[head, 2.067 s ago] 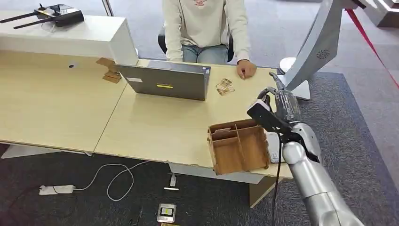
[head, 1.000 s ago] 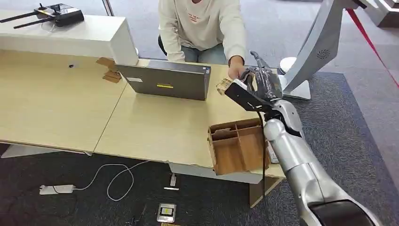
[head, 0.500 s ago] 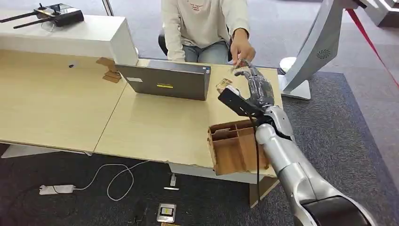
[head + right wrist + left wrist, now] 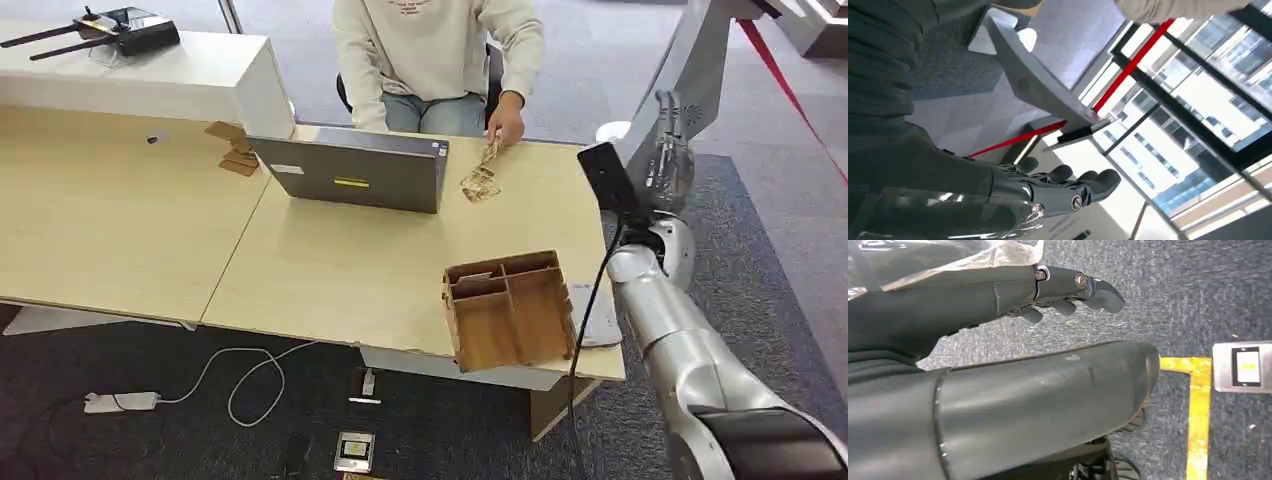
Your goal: Pass the card to the sensor for recognition and then transmit it.
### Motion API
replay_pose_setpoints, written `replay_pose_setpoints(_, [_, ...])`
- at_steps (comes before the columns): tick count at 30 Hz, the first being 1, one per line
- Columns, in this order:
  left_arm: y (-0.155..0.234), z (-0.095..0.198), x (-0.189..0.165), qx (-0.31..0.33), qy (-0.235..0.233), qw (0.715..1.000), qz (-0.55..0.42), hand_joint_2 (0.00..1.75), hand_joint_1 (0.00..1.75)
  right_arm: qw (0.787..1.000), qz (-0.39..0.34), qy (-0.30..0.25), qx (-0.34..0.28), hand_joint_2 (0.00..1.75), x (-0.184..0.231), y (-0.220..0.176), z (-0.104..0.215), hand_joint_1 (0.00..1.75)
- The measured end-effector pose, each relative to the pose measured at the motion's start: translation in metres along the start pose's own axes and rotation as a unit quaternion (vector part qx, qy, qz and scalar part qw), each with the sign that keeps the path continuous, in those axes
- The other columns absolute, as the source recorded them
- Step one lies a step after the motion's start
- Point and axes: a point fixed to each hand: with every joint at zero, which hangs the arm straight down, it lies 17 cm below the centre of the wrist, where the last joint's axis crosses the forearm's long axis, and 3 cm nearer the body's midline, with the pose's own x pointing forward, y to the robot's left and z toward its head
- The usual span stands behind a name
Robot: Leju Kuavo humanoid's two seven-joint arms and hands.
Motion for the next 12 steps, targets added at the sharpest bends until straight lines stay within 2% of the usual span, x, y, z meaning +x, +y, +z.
replay_pose_setpoints(6, [-0.003, 0.0, -0.007, -0.006, 0.016, 1.0, 0.02, 0.0, 0.0, 0.992, 0.018, 0.101, -0.075, 1.75, -0.113, -0.087, 0.011, 0.0])
replay_pose_setpoints(12, [-0.008, 0.001, -0.01, -0.026, 0.026, 0.999, 0.035, 0.0, 0.0, 0.97, 0.047, 0.21, -0.11, 1.75, -0.221, -0.141, 0.073, 0.0])
